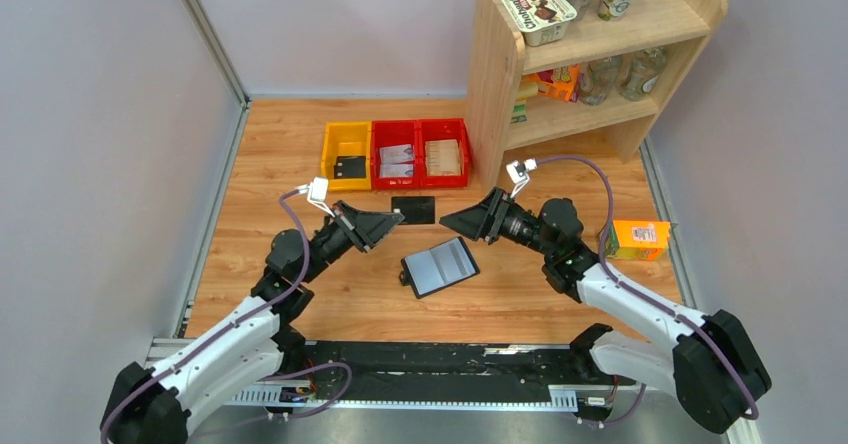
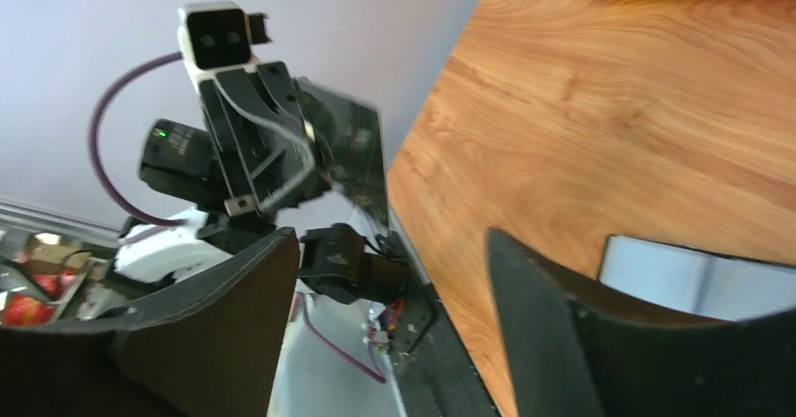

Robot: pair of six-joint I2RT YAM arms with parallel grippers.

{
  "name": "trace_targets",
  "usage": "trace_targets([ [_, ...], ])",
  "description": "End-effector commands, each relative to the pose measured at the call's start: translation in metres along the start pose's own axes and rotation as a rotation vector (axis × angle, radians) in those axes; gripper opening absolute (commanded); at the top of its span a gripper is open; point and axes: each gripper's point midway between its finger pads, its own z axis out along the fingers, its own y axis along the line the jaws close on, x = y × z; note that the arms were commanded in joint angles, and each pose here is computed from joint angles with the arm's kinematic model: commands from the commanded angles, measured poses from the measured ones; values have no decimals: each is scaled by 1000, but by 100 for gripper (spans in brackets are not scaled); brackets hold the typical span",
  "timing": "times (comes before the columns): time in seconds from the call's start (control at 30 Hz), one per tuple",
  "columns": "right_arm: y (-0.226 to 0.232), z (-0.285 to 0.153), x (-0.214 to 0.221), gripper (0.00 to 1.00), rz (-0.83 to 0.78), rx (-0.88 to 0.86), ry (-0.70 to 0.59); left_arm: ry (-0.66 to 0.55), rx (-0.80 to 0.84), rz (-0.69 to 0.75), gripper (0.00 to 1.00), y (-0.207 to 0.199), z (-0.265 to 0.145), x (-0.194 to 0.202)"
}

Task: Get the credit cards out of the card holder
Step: Place the credit card in the storage box.

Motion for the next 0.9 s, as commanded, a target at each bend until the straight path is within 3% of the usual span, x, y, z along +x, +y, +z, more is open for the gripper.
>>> trace_targets([
  [0.0, -21, -10, -1, 81, -105, 156, 7, -35, -151, 128, 0, 26, -11, -28],
  [0.27, -38, -38, 0, 89, -227, 331, 47, -79, -416, 195, 0, 82, -35, -97],
  [0.43, -52, -53, 3, 100, -271, 421, 64, -45, -592, 196, 0, 132, -33, -134],
  [0.67, -56, -62, 2, 100, -343, 455, 82, 64, -825, 230, 0, 206, -26, -171],
  [0.87, -56, -67, 1, 100, -381, 460, 79, 145, -890, 265, 0, 249, -2, -200],
])
